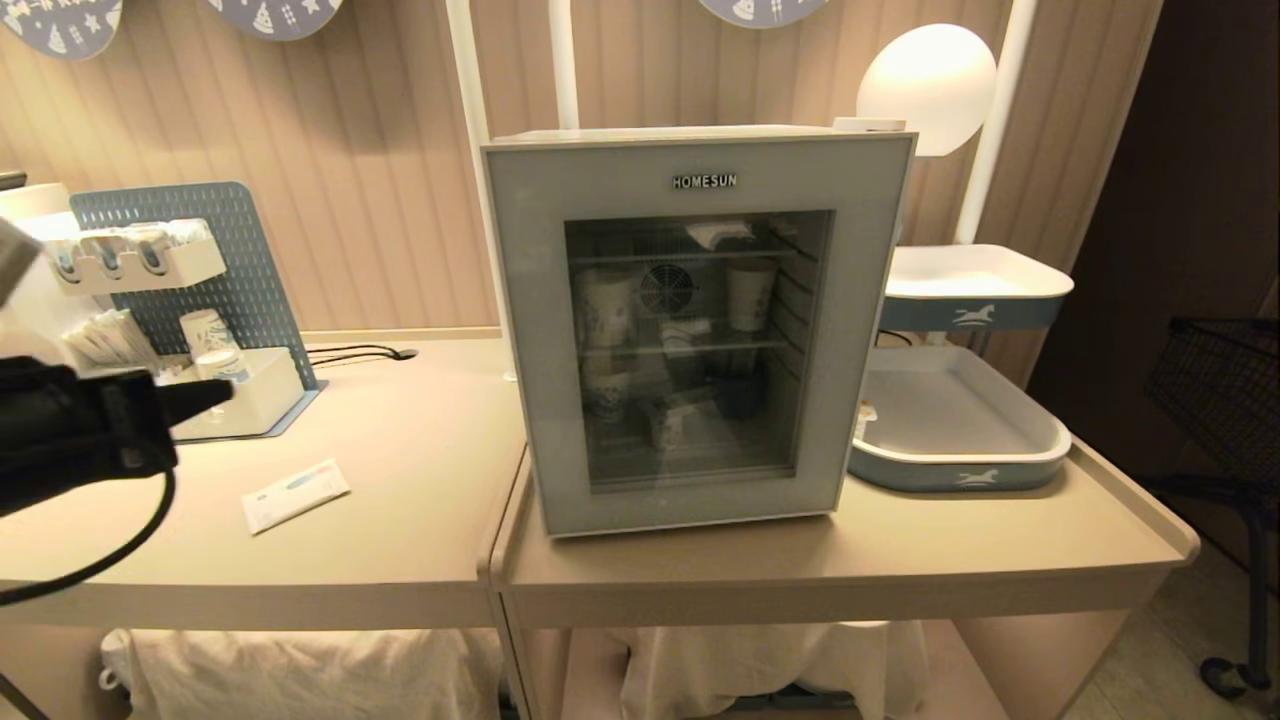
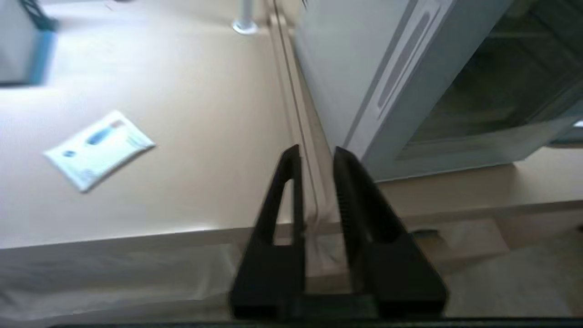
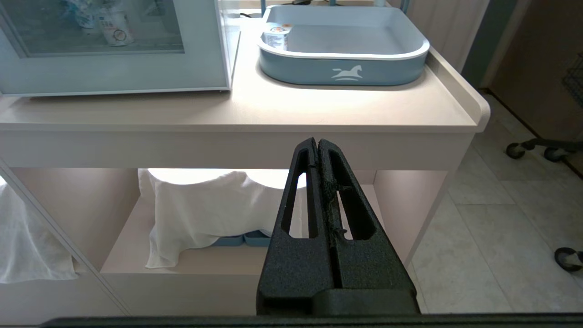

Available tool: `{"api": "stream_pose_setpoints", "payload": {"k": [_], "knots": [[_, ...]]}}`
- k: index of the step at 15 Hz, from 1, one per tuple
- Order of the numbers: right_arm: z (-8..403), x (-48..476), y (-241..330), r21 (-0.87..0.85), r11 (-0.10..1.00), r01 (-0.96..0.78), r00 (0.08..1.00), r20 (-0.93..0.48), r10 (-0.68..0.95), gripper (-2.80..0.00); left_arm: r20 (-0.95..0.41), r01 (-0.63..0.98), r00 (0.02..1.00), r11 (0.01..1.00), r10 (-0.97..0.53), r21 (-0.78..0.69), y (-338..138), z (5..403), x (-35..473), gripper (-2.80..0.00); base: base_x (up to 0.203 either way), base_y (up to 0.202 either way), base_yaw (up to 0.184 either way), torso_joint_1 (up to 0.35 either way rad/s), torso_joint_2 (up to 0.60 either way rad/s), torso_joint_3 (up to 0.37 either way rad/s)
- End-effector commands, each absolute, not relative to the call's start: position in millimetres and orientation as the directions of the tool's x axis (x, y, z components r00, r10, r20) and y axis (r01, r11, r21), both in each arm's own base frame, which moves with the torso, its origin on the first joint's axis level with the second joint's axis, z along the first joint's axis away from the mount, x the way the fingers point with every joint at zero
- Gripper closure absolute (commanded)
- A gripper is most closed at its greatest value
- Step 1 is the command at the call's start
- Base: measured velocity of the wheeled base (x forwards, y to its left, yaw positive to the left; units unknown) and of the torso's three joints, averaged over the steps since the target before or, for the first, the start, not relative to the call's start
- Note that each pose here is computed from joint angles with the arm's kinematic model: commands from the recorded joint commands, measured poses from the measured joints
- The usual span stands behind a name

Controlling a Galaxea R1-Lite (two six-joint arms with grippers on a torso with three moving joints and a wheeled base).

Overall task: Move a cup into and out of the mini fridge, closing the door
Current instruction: Put the yoghurt in the freezer

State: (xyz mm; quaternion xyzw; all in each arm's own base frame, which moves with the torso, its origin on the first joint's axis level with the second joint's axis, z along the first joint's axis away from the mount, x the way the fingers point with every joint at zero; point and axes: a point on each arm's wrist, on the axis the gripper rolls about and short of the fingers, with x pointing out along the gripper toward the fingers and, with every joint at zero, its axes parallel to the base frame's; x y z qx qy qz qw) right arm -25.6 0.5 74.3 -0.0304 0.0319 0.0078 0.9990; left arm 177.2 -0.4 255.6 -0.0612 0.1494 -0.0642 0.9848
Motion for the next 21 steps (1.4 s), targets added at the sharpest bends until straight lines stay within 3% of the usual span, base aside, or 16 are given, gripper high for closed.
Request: {"api": "stream_pose_setpoints", "payload": {"k": [1, 4, 7, 12, 21], "knots": [[74.3, -25.5, 0.5, -0.062, 0.998, -0.018, 0.998, -0.066, 0.014, 0.0, -0.416, 0.165, 0.877, 0.963, -0.242, -0.212, 4.8, 217.2, 227.1, -2.8, 0.0, 0.0, 0.0, 0.0, 0.0, 0.0], [74.3, -25.5, 0.5, -0.062, 0.998, -0.018, 0.998, -0.066, 0.014, 0.0, -0.399, 0.325, 0.783, 0.86, -0.478, -0.393, 17.3, 205.1, 253.7, -2.8, 0.0, 0.0, 0.0, 0.0, 0.0, 0.0], [74.3, -25.6, 0.5, -0.06, 0.998, -0.018, 0.998, -0.066, 0.014, 0.0, -0.327, 0.418, 0.654, 0.686, -0.682, -0.596, 28.2, 193.4, 276.1, -2.8, 0.0, 0.0, 0.0, 0.0, 0.0, 0.0], [74.0, -25.5, 0.4, -0.057, 0.998, -0.014, 0.998, -0.065, 0.011, 0.0, -0.21, 0.533, 0.461, 0.458, -0.862, -0.712, 32.1, 165.9, 308.0, -2.8, 0.0, 0.0, 0.0, 0.0, 0.0, 0.0], [74.0, -25.5, 0.4, -0.059, 0.998, -0.016, 0.998, -0.065, 0.012, 0.0, -0.018, 0.826, 0.41, 0.38, -0.912, -0.416, 7.4, 99.9, 357.8, -2.8, 0.0, 0.0, 0.0, 0.0, 0.0, 0.0]]}}
